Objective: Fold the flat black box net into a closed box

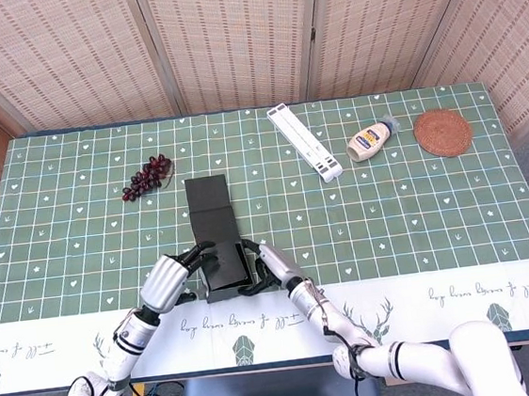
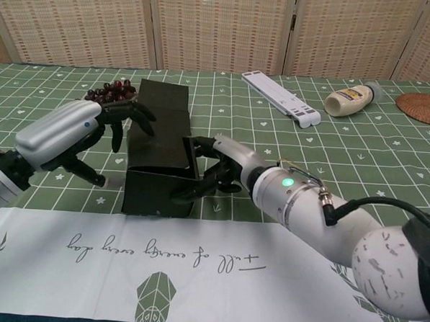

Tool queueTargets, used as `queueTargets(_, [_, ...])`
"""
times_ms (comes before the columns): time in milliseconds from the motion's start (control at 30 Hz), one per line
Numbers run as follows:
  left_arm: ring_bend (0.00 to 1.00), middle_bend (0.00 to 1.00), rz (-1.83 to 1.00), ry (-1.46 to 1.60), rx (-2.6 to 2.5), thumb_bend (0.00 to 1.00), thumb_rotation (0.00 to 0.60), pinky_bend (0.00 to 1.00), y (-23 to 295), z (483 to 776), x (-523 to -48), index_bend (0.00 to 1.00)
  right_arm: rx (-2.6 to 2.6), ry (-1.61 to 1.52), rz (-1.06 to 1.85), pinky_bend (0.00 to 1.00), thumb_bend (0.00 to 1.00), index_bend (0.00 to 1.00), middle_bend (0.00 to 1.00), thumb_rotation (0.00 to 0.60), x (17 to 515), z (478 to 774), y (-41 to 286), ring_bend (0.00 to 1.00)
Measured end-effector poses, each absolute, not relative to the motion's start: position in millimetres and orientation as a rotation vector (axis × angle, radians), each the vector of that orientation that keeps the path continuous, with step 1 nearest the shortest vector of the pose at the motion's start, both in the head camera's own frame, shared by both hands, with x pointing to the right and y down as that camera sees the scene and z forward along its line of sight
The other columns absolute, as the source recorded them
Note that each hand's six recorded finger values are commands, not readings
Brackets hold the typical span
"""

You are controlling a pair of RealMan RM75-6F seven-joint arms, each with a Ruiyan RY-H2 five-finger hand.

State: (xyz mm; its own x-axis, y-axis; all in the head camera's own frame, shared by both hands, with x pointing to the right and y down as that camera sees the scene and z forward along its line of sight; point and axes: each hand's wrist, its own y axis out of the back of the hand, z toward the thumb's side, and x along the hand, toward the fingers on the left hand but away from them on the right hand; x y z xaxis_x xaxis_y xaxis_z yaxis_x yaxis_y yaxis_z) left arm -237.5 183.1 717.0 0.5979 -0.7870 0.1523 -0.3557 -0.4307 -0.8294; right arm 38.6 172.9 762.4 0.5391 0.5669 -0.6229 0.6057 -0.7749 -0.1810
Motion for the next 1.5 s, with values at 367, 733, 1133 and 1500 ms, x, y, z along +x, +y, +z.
queueTargets(367, [0.56, 0.26, -0.687, 0.893, -2.05, 0.09, 0.6, 0.86, 195, 720, -251, 0.34, 2.753, 0.996, -1.078, 1.0, 0.28, 0.32, 0.43, 0.6, 40, 763, 177, 0.78])
queueTargets(733, [0.58, 0.33, -0.666, 0.862, -2.056, 0.09, 0.6, 0.86, 201, 718, -258, 0.39, 2.775, 0.993, -1.091, 1.0, 0.28, 0.32, 0.42, 0.6, 42, 762, 178, 0.78])
queueTargets(1133, [0.58, 0.36, -0.657, 0.82, -2.072, 0.09, 0.6, 0.86, 204, 720, -255, 0.43, 2.785, 0.978, -1.099, 1.0, 0.29, 0.32, 0.42, 0.6, 39, 762, 181, 0.78])
queueTargets(1500, [0.58, 0.38, -0.652, 0.772, -2.076, 0.09, 0.6, 0.86, 208, 723, -249, 0.45, 2.798, 0.963, -1.093, 1.0, 0.29, 0.32, 0.42, 0.6, 37, 760, 184, 0.78])
